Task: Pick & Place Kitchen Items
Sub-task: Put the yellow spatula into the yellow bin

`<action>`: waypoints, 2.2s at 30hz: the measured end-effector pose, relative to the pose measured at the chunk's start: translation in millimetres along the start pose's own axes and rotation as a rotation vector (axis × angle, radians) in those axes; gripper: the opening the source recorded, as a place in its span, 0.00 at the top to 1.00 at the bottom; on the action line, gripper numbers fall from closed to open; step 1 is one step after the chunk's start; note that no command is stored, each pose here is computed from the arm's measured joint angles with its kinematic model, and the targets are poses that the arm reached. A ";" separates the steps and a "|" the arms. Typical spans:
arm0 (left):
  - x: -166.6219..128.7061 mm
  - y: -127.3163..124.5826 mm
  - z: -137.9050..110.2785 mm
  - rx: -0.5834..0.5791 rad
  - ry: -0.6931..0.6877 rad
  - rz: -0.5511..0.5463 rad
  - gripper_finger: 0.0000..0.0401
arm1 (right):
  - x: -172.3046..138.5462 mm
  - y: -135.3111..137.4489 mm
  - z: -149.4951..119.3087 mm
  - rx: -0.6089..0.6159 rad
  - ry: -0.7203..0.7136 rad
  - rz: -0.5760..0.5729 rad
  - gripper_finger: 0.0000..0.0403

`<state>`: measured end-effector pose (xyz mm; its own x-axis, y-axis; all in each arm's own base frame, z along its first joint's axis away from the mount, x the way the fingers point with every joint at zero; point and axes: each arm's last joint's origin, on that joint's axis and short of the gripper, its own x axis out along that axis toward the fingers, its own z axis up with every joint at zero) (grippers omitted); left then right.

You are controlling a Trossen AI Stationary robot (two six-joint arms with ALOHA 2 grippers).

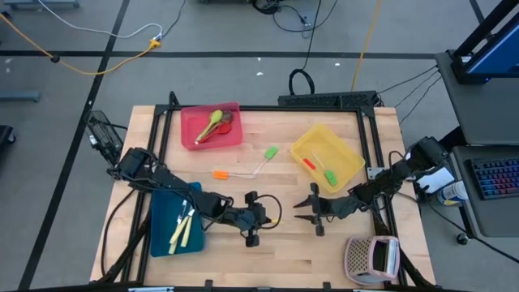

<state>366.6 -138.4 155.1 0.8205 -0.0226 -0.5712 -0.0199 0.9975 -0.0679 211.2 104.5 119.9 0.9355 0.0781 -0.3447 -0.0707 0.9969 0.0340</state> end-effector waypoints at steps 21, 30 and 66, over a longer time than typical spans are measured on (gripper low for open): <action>-0.2 0.2 10.4 0.018 -0.094 -0.010 0.99 | 0.4 0.3 -2.1 0.024 0.031 0.048 0.69; -0.2 0.3 10.4 0.019 -0.093 -0.009 0.99 | 0.4 0.3 -2.0 -0.017 0.029 0.049 0.92; 1.2 12.2 29.0 0.008 -0.245 0.018 1.00 | 2.0 0.2 9.1 -0.028 -0.063 0.058 0.98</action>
<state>383.9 -124.4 177.3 0.9341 0.0111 -0.3570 -0.0318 0.9981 -0.0521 216.2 104.9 127.7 0.9494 0.1361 -0.2832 -0.1342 0.9906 0.0260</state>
